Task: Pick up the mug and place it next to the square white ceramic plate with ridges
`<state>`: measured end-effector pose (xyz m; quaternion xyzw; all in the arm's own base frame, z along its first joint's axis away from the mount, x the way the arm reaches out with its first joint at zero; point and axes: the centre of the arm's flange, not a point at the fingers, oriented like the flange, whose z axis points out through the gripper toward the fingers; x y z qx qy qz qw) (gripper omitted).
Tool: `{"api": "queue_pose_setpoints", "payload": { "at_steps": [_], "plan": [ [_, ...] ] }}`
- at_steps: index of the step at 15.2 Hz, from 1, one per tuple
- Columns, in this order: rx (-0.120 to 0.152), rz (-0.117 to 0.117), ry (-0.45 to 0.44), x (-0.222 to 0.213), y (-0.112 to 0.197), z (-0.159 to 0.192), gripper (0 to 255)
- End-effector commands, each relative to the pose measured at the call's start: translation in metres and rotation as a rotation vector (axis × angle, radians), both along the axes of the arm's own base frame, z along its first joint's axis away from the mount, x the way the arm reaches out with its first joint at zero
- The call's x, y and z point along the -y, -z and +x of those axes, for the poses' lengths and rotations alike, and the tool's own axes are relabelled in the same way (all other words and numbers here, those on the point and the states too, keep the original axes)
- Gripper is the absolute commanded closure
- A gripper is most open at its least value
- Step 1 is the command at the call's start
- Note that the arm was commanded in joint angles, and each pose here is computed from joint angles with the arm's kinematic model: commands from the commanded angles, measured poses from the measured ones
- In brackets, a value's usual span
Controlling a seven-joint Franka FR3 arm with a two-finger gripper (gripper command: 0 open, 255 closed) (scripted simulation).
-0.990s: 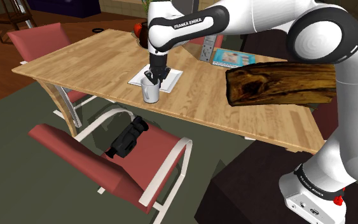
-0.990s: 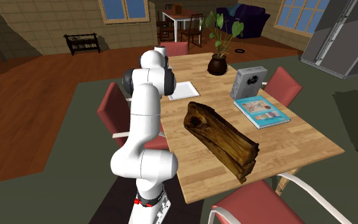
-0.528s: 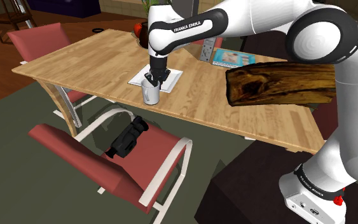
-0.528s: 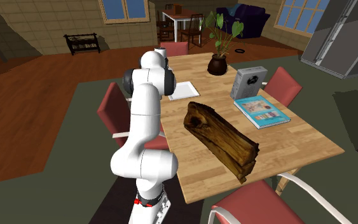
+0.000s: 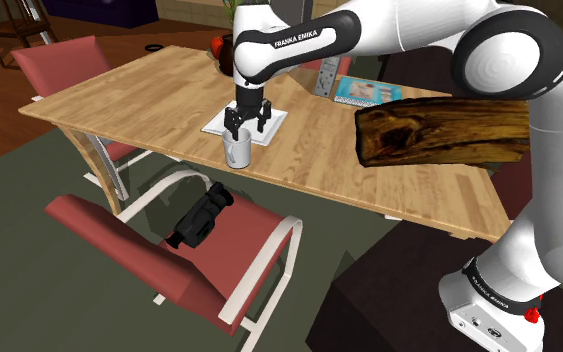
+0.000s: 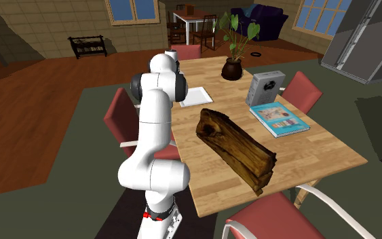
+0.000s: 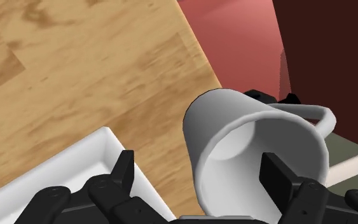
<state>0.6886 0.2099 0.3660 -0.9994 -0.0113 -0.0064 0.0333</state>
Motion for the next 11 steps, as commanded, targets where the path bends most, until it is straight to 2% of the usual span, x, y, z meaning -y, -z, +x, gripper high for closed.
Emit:
{"api": "queue_pose_setpoints", "payload": {
  "at_steps": [1, 3, 11],
  "plan": [
    [0.000, 0.000, 0.000, 0.001, -0.020, 0.001, 0],
    [0.000, 0.000, 0.000, 0.003, -0.044, 0.001, 0],
    [0.000, 0.000, 0.000, 0.003, -0.044, 0.001, 0]
  ]
}}
